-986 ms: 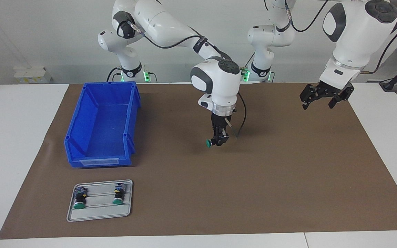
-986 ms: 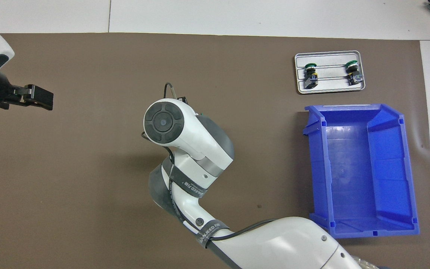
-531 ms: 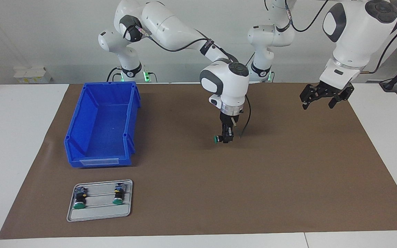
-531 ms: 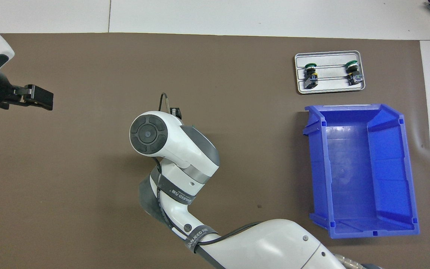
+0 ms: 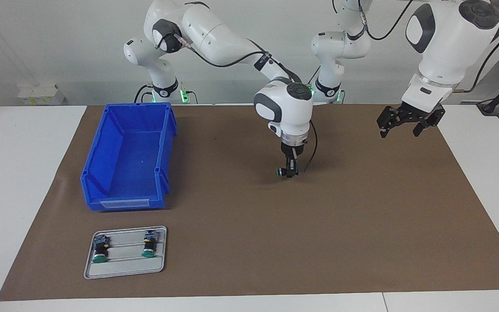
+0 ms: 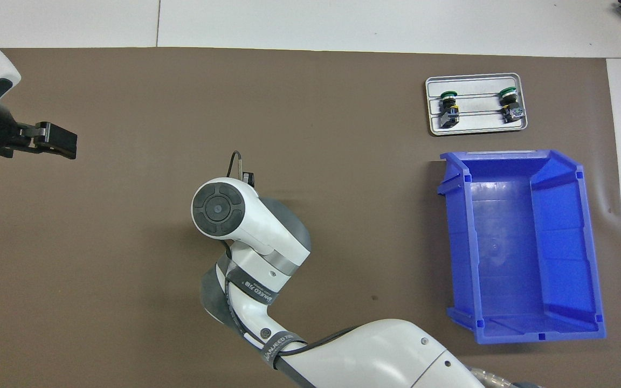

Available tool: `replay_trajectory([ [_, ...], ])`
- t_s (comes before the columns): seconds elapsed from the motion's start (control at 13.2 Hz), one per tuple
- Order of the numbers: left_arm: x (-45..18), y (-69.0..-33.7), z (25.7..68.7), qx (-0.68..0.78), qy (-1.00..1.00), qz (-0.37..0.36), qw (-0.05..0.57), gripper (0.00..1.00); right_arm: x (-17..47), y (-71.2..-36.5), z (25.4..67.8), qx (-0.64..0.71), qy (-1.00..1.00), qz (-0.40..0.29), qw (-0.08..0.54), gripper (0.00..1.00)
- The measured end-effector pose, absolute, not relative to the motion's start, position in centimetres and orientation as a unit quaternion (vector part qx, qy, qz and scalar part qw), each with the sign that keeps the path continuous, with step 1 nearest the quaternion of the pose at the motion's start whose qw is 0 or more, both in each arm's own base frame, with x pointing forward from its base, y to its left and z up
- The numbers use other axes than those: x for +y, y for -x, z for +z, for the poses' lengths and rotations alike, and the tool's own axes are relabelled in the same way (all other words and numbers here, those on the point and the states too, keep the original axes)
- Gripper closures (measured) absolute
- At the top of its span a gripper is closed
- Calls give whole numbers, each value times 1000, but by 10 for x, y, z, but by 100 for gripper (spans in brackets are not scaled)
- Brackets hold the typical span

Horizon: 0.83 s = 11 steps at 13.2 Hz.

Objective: Place and press button with both arms
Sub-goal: 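Carry the button with the right gripper toward the table center, then lower the button onto the table and open the right gripper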

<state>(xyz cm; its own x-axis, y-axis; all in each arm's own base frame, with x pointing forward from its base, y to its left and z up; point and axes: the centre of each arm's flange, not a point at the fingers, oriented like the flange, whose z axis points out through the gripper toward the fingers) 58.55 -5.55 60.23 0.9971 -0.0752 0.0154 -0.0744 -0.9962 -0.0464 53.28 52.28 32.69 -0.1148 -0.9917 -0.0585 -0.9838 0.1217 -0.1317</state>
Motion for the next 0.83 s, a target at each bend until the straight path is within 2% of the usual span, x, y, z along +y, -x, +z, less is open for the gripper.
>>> replay_trajectory([
  [0.83, -55, -585, 602, 37, 999, -9, 23, 0, 518, -524, 313, 754, 654, -8, 66, 58],
])
